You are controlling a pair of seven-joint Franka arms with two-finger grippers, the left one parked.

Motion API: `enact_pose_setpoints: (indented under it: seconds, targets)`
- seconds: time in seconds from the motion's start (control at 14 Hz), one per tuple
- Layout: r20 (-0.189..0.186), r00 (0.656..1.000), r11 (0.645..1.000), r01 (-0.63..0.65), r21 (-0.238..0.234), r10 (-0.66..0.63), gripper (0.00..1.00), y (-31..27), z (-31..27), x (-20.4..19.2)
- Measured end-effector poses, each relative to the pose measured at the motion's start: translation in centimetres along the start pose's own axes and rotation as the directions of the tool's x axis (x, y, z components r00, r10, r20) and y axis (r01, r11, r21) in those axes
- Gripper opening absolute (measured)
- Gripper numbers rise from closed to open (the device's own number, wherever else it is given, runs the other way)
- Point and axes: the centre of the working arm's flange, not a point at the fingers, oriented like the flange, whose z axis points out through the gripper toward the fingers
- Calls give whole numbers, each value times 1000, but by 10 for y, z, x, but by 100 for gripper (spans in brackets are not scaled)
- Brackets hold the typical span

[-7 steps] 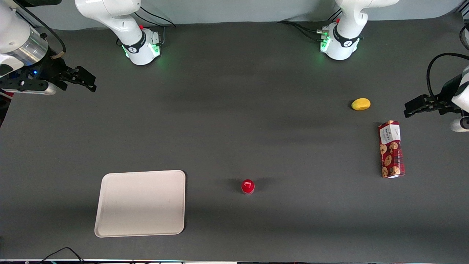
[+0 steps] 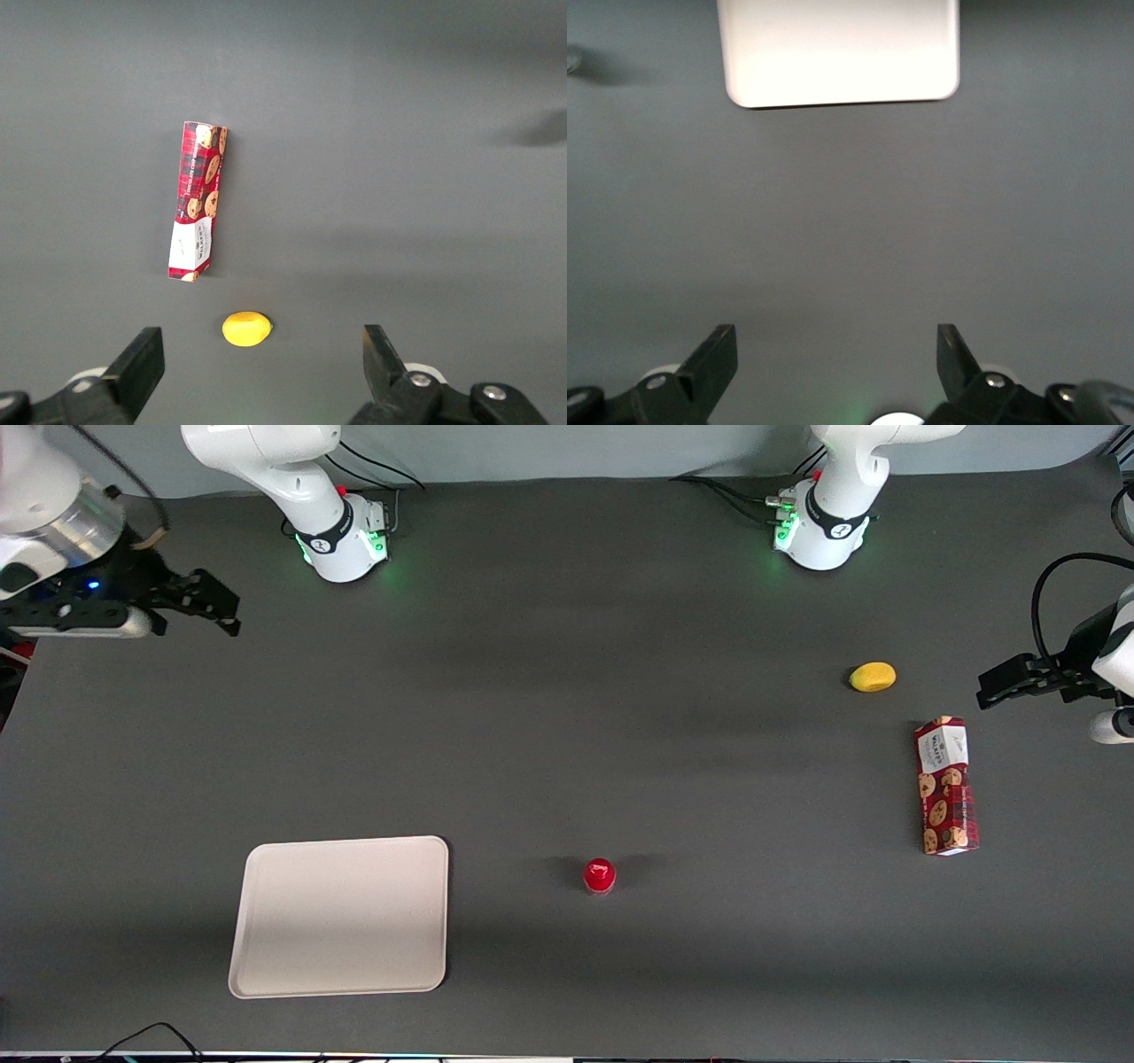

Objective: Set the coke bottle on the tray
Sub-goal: 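Move the open right gripper over the red Coca-Cola bottle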

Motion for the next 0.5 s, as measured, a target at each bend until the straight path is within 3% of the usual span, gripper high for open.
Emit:
enact_pose_setpoints:
  seconds: [0.21, 0.5]
  targets:
    - [-54, 998, 999, 40, 21, -39, 100, -107, -22, 7]
    - [-22, 1000, 990, 23, 142, -20, 100, -179, 5, 83]
